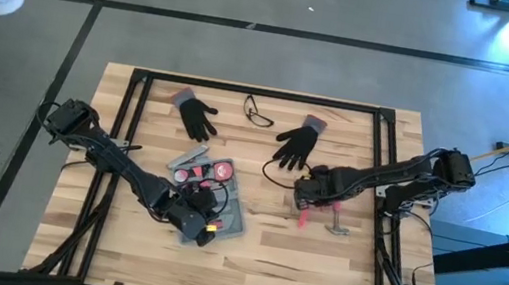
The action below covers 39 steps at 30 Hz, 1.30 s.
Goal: Prefit tool cases
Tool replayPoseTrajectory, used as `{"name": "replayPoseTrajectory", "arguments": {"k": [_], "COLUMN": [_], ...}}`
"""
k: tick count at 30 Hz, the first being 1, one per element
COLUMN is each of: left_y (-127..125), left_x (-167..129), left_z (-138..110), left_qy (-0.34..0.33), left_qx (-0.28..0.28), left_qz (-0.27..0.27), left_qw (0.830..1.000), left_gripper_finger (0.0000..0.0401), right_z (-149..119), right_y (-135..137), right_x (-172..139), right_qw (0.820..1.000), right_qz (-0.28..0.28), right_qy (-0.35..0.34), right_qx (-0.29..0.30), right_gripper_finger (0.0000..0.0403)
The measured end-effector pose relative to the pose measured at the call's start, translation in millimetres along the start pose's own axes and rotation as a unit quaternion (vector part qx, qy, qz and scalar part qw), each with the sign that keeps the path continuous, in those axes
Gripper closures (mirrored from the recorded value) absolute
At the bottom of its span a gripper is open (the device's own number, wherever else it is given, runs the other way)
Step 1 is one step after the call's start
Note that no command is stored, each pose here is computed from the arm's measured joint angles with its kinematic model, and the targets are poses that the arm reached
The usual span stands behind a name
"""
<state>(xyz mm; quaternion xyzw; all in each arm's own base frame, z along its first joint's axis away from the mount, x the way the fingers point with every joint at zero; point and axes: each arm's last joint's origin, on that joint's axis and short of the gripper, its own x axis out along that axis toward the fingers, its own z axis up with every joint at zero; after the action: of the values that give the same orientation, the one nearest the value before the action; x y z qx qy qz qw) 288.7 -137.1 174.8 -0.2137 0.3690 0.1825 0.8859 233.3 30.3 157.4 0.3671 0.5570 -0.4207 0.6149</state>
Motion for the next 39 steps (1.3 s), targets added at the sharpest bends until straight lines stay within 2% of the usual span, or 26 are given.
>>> {"name": "replayPoseTrajectory", "arguments": {"k": [10, 14, 18, 21, 23, 25, 28, 30, 34, 39], "left_y": [0, 0, 0, 2, 5, 11, 26, 38, 61, 77], "left_x": [0, 0, -8, -29, -46, -61, -81, -91, -108, -113], "left_z": [0, 0, 5, 20, 31, 39, 43, 42, 38, 29], "left_qy": [0.000, 0.000, -0.009, -0.059, -0.090, -0.101, -0.085, -0.063, -0.031, 0.017], "left_qx": [0.001, 0.003, 0.004, -0.010, -0.011, 0.013, 0.057, 0.075, 0.080, 0.076], "left_qz": [0.001, 0.001, -0.008, -0.016, -0.018, -0.022, -0.002, 0.024, 0.082, 0.144], "left_qw": [1.000, 1.000, 1.000, 0.998, 0.996, 0.995, 0.995, 0.995, 0.993, 0.987], "left_gripper_finger": [0.0401, 0.0401, 0.0401, 0.0401, 0.0401, 0.0401, 0.0401, 0.0401, 0.0401, 0.0401], "right_z": [-1, 0, 4, 6, 8, 10, 10, 9, 10, 12], "right_y": [-1, -2, -5, -10, -10, -6, 11, 21, 42, 71], "right_x": [0, 0, -17, -35, -50, -65, -84, -91, -98, -91], "right_qw": [1.000, 1.000, 0.999, 0.997, 0.995, 0.989, 0.963, 0.943, 0.909, 0.873], "right_qz": [-0.005, -0.013, -0.016, -0.013, 0.025, 0.099, 0.229, 0.286, 0.368, 0.443], "right_qy": [0.005, -0.013, -0.052, -0.078, -0.094, -0.108, -0.134, -0.155, -0.182, -0.184], "right_qx": [-0.015, -0.013, 0.001, 0.003, 0.000, -0.017, -0.051, -0.064, -0.071, -0.087], "right_gripper_finger": [0.0403, 0.0403, 0.0403, 0.0403, 0.0403, 0.0403, 0.0403, 0.0403, 0.0403, 0.0403]}}
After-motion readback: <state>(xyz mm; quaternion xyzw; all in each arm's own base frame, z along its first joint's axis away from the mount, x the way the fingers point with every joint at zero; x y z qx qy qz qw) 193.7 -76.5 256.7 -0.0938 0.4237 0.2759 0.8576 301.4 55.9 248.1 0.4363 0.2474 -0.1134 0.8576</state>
